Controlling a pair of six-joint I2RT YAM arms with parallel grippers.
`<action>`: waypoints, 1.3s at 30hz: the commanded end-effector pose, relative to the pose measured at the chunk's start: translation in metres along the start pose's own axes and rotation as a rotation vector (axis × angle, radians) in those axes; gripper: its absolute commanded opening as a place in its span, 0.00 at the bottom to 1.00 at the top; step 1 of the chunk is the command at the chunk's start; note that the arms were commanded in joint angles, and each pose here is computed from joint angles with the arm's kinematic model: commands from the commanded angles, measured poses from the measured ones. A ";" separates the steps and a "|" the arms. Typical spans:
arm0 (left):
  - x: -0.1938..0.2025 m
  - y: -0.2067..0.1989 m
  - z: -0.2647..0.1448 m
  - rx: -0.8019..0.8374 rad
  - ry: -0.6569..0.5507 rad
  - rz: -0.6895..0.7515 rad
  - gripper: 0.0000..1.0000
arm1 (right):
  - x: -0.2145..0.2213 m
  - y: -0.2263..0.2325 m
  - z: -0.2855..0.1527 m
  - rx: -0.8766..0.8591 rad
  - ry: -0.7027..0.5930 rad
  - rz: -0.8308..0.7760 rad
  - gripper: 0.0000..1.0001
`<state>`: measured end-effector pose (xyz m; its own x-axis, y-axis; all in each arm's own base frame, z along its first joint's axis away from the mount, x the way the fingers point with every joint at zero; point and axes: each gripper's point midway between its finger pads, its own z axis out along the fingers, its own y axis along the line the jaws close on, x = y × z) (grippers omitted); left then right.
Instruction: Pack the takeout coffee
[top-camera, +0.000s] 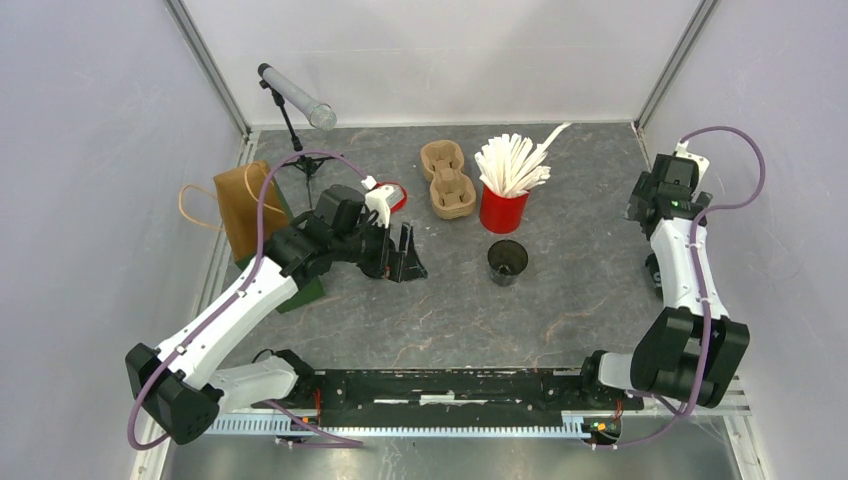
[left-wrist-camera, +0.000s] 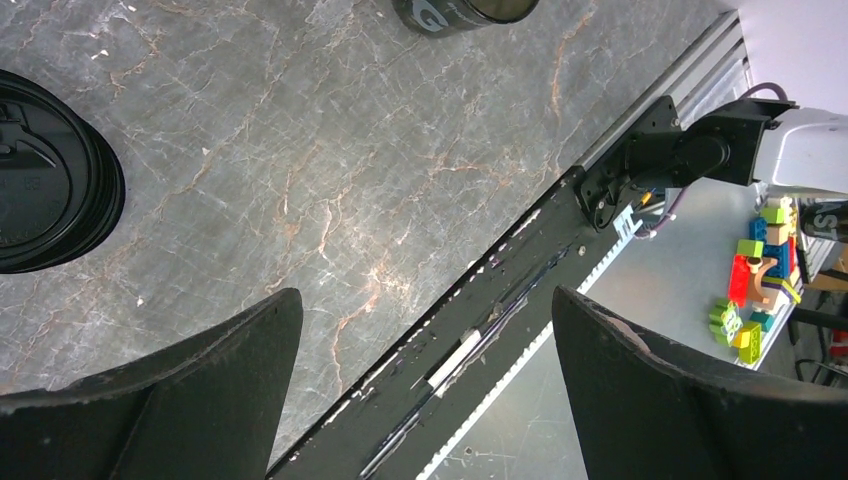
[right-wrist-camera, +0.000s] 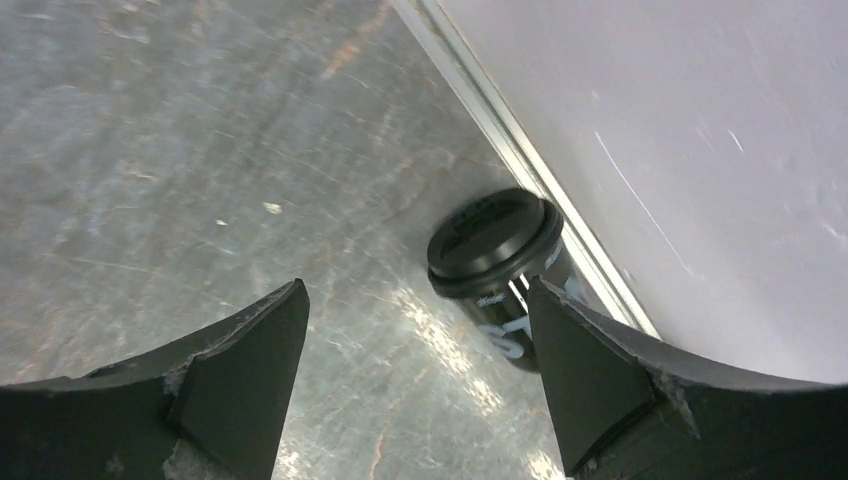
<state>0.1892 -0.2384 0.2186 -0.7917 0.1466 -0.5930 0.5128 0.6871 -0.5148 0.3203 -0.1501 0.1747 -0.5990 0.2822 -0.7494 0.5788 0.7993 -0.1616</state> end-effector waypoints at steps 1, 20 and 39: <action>-0.003 0.006 0.005 -0.012 -0.010 0.061 1.00 | 0.017 -0.032 0.000 0.203 0.035 0.121 0.87; 0.006 0.031 0.012 -0.113 -0.002 0.063 1.00 | 0.049 -0.091 0.025 0.523 0.073 0.601 0.53; 0.009 0.039 0.019 -0.140 0.022 0.060 1.00 | 0.060 -0.096 0.064 0.620 0.024 0.641 0.52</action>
<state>0.2001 -0.2233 0.1796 -0.8081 0.1749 -0.5624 0.4647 0.7760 -0.4264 0.2647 -0.2340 0.1052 -0.1238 0.6276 -0.7687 0.9908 0.1206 -0.0611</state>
